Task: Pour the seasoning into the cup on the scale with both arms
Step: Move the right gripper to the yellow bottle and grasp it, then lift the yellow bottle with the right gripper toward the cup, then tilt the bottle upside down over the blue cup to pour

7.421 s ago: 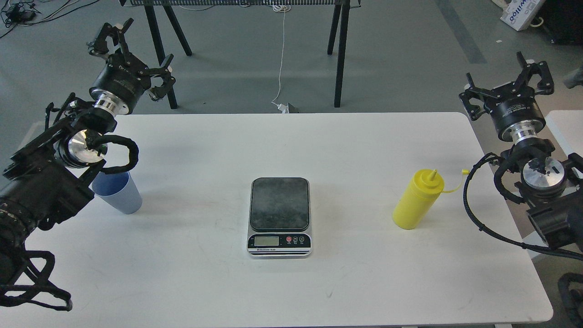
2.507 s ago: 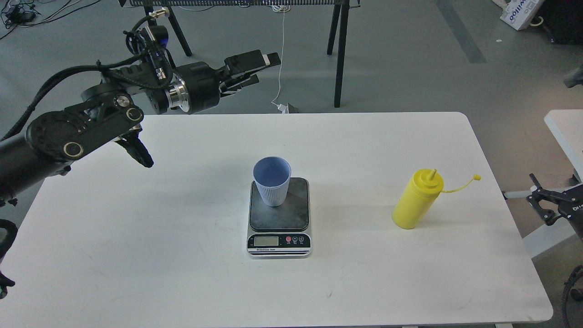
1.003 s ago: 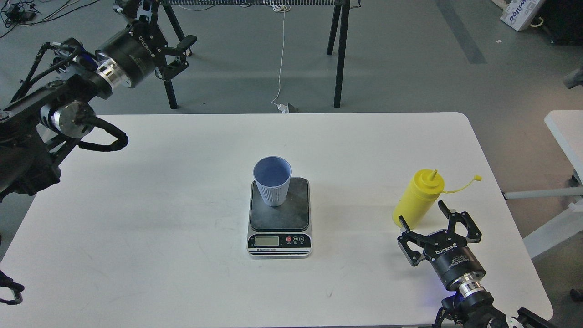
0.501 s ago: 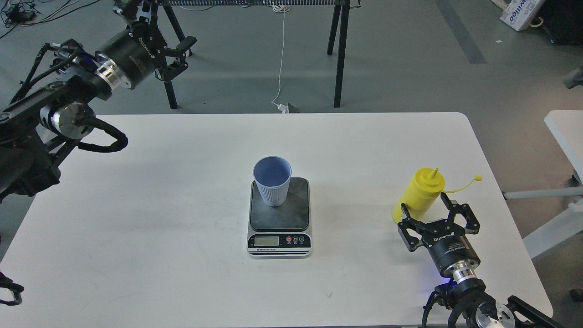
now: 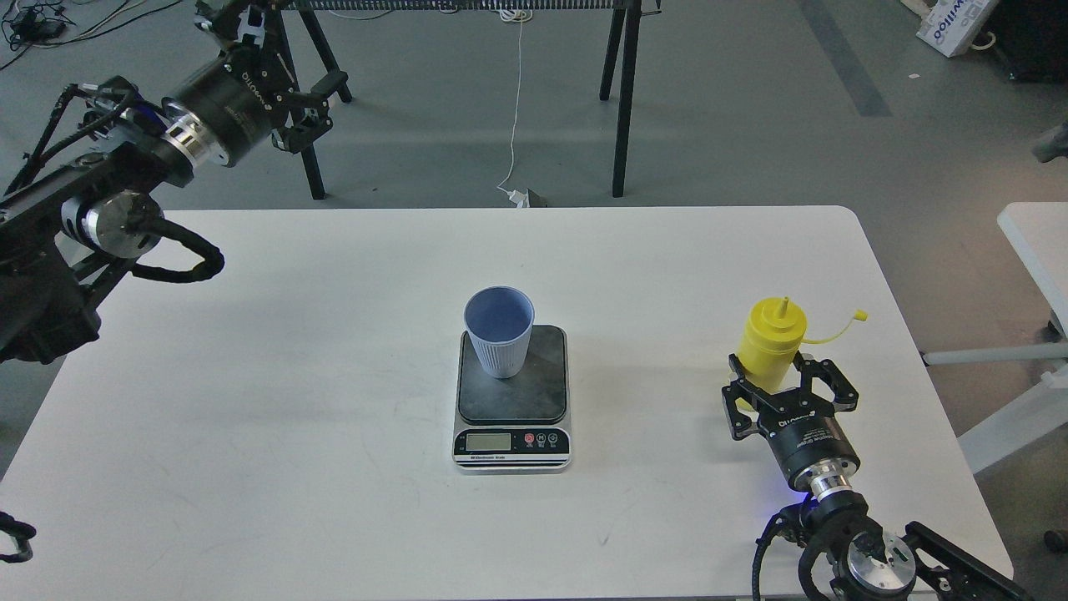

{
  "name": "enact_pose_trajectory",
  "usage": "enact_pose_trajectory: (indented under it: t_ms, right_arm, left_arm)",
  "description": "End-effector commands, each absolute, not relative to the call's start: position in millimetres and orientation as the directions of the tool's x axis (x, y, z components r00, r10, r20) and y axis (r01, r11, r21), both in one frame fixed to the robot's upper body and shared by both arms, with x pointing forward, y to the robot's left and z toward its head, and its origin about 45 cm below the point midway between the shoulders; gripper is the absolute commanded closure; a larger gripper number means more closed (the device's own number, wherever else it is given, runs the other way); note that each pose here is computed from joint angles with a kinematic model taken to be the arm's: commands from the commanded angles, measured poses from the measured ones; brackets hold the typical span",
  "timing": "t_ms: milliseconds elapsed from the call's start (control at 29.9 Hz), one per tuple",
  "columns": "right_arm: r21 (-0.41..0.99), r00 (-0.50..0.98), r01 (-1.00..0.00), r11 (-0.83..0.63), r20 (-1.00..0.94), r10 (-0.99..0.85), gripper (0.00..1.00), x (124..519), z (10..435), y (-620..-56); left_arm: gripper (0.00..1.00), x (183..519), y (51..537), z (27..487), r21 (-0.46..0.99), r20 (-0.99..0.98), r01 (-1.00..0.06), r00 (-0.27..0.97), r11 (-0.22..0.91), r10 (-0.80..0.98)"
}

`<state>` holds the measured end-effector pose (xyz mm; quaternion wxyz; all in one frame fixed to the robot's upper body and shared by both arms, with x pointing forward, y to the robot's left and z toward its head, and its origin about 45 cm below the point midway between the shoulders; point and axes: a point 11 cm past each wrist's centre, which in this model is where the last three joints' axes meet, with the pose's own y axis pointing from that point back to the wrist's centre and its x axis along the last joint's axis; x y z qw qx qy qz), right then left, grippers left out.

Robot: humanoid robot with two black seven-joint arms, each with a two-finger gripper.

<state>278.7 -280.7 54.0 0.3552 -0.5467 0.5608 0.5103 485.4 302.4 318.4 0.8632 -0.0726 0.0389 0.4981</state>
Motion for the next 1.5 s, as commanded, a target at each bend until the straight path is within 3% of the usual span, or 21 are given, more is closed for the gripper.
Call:
enact_pose_trajectory:
  t_ms: [0, 67, 234, 368, 568, 769, 1003, 1203, 1471]
  right_arm:
    - [0.177, -0.142, -0.977, -0.121, -0.956, -0.255, 0.44, 282, 56, -281]
    - [0.167, -0.130, -0.978, -0.123, -0.957, -0.259, 0.51, 286, 60, -282]
    - [0.075, -0.029, -0.985, -0.155, -0.960, -0.279, 0.55, 318, 92, -278]
    - [-0.076, 0.171, -0.971, -0.229, -0.887, -0.430, 0.56, 364, 159, -300]
    - [-0.218, 0.433, -0.887, -0.407, -0.698, -0.570, 0.56, 408, 236, -277]
    - [-0.186, 0.590, -0.793, -0.580, -0.469, -0.657, 0.56, 421, 262, -239]
    - [-0.056, 0.679, -0.733, -0.678, -0.110, -0.725, 0.56, 439, 282, -186]
    - [0.140, 0.715, -0.688, -0.712, 0.299, -0.632, 0.58, 451, 272, -138]
    - [0.242, 0.681, -0.664, -0.707, 0.586, -0.439, 0.58, 459, 271, -92]
  left_arm:
    - [0.00, 485, 303, 318, -0.087, -0.139, -0.866, 0.500, 0.493, 0.855]
    - [0.00, 485, 303, 318, -0.086, -0.138, -0.866, 0.501, 0.493, 0.855]
    - [0.00, 486, 309, 324, -0.100, -0.137, -0.871, 0.491, 0.481, 0.860]
    - [0.00, 481, 332, 321, -0.110, -0.170, -0.894, 0.447, 0.434, 0.878]
    - [0.00, 467, 387, 288, -0.103, -0.323, -0.951, 0.308, 0.290, 0.895]
    - [0.00, 462, 424, 266, -0.109, -0.457, -0.988, 0.151, 0.113, 0.876]
    - [0.00, 465, 421, 248, -0.099, -0.524, -0.994, 0.097, 0.053, 0.846]
    - [0.00, 464, 415, 226, -0.063, -0.546, -0.998, 0.058, 0.028, 0.836]
    - [0.00, 462, 421, 224, -0.058, -0.546, -0.998, 0.040, 0.010, 0.837]
